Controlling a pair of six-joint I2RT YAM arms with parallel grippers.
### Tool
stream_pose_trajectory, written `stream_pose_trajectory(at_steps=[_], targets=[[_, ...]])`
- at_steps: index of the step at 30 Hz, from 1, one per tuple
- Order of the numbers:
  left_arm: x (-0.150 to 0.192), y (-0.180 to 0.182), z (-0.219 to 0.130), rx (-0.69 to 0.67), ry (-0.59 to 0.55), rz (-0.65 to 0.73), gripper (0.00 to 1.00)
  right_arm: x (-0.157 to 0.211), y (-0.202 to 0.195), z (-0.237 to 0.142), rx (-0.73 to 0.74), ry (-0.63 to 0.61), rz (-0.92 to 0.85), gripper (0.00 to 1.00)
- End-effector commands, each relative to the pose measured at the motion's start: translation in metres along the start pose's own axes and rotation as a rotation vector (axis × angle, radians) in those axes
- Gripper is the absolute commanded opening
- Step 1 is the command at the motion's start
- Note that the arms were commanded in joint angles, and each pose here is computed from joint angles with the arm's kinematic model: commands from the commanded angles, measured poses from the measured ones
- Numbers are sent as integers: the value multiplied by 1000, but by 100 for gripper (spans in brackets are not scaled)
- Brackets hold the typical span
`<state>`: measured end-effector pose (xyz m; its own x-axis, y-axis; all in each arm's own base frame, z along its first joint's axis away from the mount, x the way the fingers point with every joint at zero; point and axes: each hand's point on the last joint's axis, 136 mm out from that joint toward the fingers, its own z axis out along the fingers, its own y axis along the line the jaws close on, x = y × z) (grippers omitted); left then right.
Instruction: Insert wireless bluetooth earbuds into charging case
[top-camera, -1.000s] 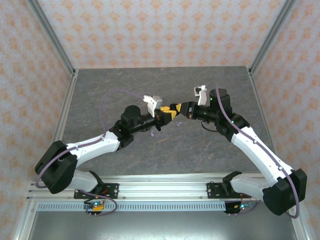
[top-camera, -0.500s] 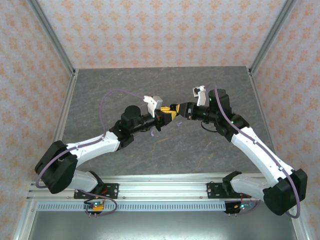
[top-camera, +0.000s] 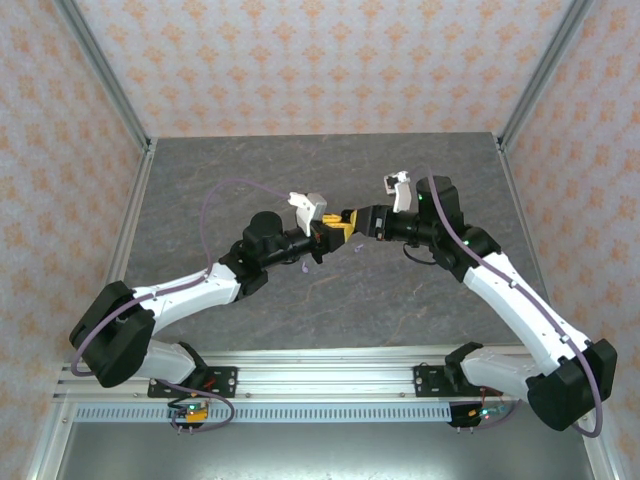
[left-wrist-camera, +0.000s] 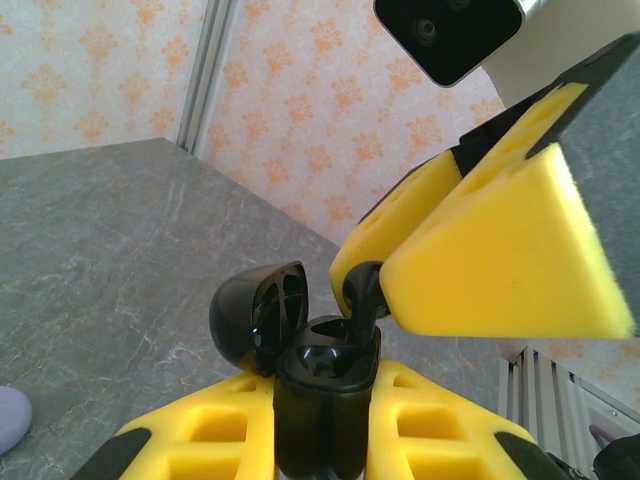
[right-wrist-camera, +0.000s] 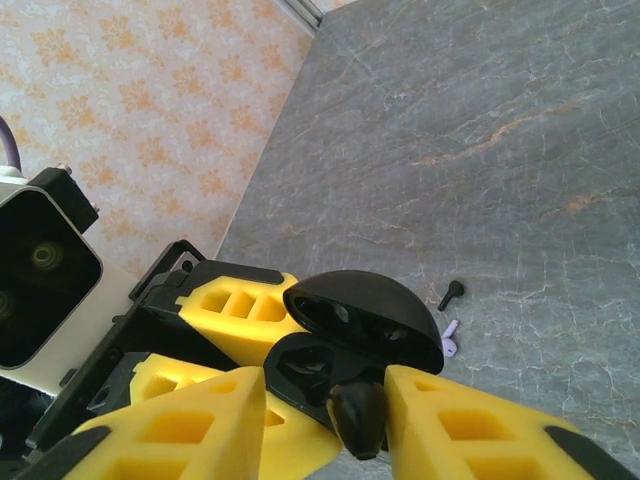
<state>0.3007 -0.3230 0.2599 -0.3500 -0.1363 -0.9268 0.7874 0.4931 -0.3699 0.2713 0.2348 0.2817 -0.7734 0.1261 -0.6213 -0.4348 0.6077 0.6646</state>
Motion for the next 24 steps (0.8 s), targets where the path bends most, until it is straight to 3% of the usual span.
stream_pose_trajectory(at_steps=[1,9,18,24], targets=[[-43,-21,-6,53,-128,77,7,2,1,-7,41,14,-15,42],[-39,-20,-9,43,-110,88,6,-6,-4,-15,99,-23,-31,53],[-20,-5,-27,-74,-16,133,6,-24,-20,-38,237,-161,-25,55],[-15,-12,-53,-96,38,160,7,-16,-54,-18,365,-93,46,54]])
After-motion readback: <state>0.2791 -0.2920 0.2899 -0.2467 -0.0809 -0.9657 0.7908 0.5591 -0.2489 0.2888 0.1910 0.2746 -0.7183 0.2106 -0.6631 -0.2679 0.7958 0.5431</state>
